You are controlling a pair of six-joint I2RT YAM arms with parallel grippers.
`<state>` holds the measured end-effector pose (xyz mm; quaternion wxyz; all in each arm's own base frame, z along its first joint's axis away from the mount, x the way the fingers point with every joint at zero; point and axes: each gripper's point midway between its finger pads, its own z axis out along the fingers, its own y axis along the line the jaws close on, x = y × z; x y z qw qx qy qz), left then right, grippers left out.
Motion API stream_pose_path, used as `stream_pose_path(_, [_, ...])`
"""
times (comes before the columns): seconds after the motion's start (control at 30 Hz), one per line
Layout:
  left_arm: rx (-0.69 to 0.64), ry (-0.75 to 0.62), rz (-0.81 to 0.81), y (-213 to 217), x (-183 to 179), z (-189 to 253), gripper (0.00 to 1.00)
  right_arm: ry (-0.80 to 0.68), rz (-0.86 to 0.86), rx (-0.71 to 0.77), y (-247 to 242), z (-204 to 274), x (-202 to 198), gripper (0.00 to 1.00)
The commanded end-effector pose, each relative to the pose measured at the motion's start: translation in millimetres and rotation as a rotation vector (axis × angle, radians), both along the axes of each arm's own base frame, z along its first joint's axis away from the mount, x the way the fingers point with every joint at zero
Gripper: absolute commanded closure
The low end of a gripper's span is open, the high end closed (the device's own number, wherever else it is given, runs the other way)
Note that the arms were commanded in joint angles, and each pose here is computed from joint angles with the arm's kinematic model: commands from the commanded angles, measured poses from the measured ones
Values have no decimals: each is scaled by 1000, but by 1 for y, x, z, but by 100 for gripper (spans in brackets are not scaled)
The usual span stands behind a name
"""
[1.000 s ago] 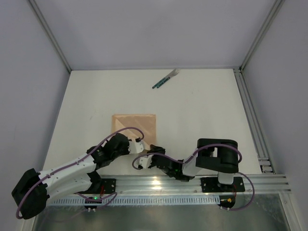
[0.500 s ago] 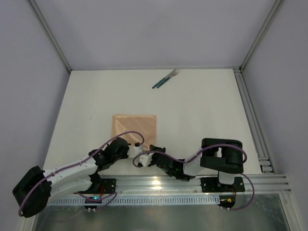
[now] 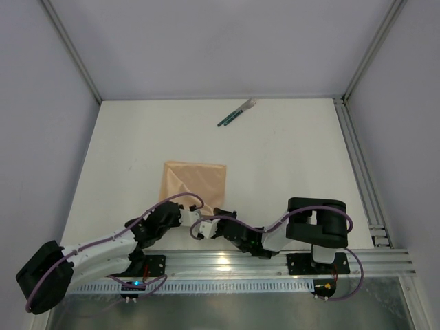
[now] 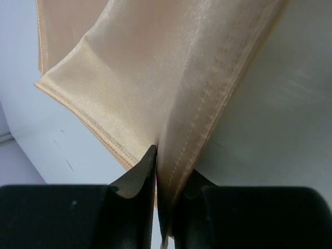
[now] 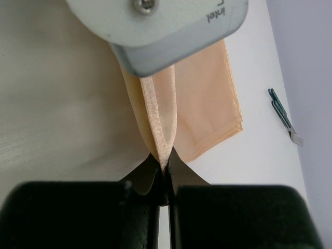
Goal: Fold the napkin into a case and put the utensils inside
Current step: Pick up the upper triangle-folded napkin from the center of the board, then turn over the lower triangle-folded napkin at the center of the board.
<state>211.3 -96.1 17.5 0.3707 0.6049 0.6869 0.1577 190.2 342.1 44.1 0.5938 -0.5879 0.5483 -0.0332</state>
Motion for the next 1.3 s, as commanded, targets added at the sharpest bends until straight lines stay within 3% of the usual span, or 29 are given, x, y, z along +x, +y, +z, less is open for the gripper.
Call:
stream_pose_path(0.0, [45,6,25,15,-5,-8,88,12,10,80,8,15,-3,96])
stream_pose_path(0.07, [40,-1,41,16,-4,-7,100,21,19,70,10,15,-4,96])
stream_pose_path(0.27, [44,-108,115,25,15,25,100,82,31,64,22,24,-8,96])
stream_pose_path(0.4, [62,-151,169,31,27,62,100,165,128,101,38,54,-24,96])
stream_pose_path(0.67, [151,-42,184,43,15,124,100,361,307,38,40,98,-57,96])
stream_pose_path(0.83, [264,-101,235,67,19,177,100,464,411,72,69,147,-75,96])
stream_pose_path(0.97, [291,-135,294,86,24,201,100,551,454,60,86,154,-86,96])
stream_pose_path(1.27, [469,-214,359,136,25,244,100,817,559,311,154,188,-110,96])
